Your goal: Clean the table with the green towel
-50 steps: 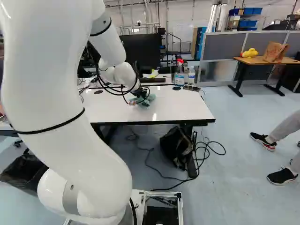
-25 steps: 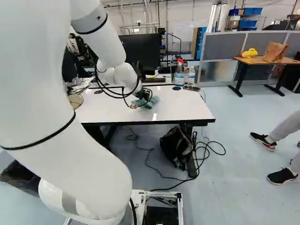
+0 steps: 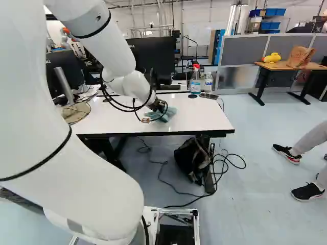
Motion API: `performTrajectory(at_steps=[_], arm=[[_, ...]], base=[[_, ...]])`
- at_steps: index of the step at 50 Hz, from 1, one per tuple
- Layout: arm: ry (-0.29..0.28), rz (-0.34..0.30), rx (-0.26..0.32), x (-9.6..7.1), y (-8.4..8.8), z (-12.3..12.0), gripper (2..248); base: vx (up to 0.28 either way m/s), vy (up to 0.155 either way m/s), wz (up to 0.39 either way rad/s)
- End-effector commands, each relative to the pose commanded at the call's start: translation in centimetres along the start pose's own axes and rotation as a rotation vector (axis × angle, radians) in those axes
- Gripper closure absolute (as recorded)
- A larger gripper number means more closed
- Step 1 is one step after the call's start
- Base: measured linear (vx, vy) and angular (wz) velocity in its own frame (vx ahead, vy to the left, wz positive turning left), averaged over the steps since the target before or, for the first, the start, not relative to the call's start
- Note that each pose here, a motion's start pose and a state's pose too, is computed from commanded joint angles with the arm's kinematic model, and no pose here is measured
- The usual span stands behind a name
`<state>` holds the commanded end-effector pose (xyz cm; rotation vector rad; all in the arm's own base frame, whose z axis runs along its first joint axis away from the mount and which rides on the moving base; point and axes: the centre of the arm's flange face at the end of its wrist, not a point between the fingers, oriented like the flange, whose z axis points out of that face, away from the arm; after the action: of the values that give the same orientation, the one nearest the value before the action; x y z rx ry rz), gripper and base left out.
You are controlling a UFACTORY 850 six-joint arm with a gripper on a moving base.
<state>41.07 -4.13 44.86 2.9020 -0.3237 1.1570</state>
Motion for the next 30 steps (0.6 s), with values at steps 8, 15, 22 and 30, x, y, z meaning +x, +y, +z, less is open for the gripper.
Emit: performTrajectory(at_steps=[8,15,22,30], arm=[[0.000,0.000,0.000,0.0,0.0,0.0,203],[0.004,0.000,0.001,0.1,0.0,-0.2,203],[0.019,-0.004,0.007,0.9,-0.4,-0.3,203],[0.037,-0.014,0.018,2.4,-1.1,-0.1,203]], base=[[0.000,0.000,0.000],[0.000,0.000,0.000],[0.000,0.000,0.000],[0.000,0.000,0.000]])
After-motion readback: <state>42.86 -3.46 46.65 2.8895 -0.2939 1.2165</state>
